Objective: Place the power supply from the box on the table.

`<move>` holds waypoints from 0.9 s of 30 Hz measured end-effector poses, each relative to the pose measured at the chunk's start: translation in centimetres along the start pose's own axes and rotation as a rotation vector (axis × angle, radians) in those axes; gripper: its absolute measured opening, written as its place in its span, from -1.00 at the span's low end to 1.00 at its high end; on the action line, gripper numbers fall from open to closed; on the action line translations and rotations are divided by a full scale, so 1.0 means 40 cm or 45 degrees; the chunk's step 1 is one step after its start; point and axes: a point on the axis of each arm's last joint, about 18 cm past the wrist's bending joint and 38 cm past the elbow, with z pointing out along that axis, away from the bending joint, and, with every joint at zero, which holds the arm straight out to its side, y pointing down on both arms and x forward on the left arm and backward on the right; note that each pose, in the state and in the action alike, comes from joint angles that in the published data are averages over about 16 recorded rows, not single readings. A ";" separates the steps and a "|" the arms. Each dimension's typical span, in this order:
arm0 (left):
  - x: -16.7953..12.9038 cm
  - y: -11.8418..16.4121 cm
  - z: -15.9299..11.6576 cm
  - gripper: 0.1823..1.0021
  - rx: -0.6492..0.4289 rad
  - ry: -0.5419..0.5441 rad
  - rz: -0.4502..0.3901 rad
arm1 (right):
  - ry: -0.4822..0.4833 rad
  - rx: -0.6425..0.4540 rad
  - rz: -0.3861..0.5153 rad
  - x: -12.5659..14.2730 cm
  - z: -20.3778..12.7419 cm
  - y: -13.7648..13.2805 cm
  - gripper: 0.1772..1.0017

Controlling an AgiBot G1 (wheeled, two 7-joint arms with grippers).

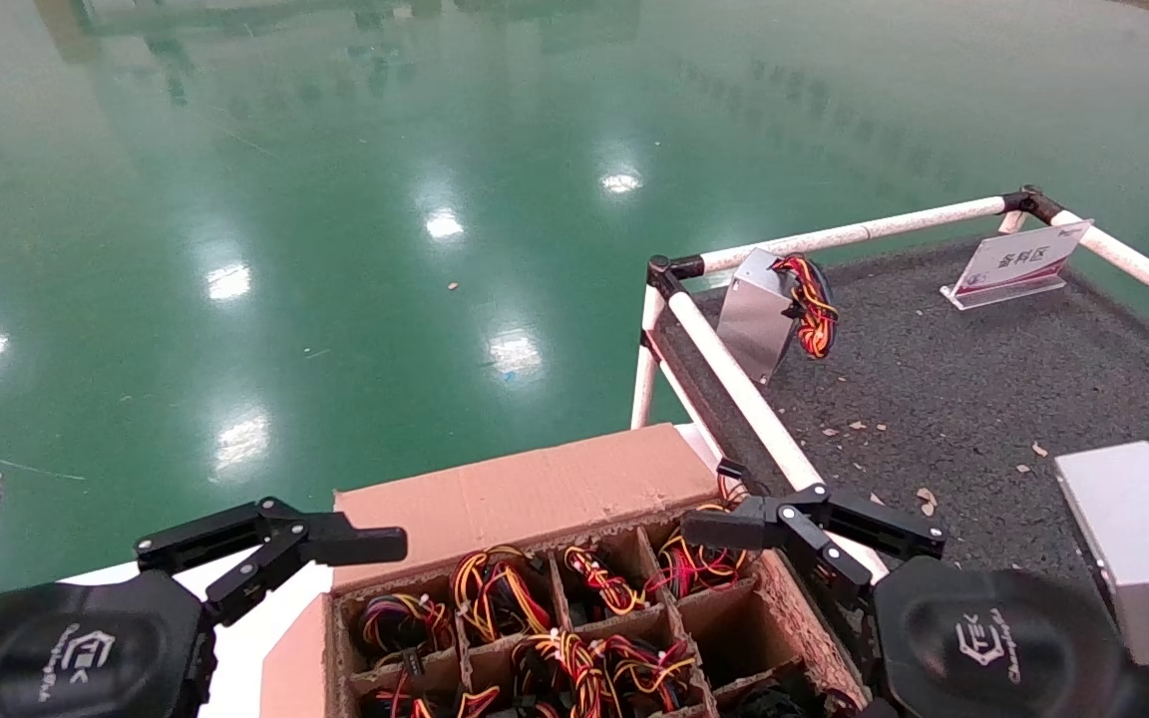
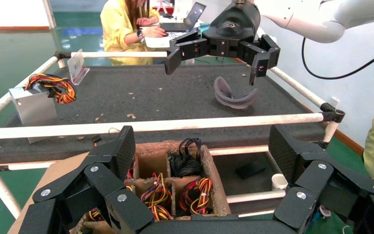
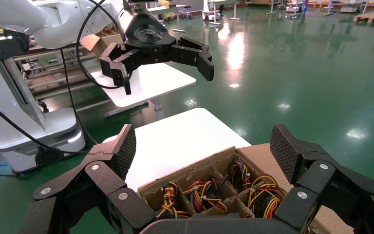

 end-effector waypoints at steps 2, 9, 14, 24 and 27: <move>0.000 0.000 0.000 1.00 0.000 0.000 0.000 | 0.000 0.000 0.000 0.000 0.000 0.000 1.00; 0.000 0.000 0.000 1.00 0.000 0.000 0.000 | 0.000 0.000 0.000 0.000 0.000 0.000 1.00; 0.000 0.000 0.000 1.00 0.000 0.000 0.000 | 0.000 0.000 0.000 0.000 0.000 0.000 1.00; 0.000 0.000 0.000 0.98 0.000 0.000 0.000 | 0.000 0.000 0.000 0.000 0.000 0.000 1.00; 0.000 0.000 0.000 0.95 0.000 0.000 0.000 | 0.000 0.000 0.000 0.000 0.000 0.000 1.00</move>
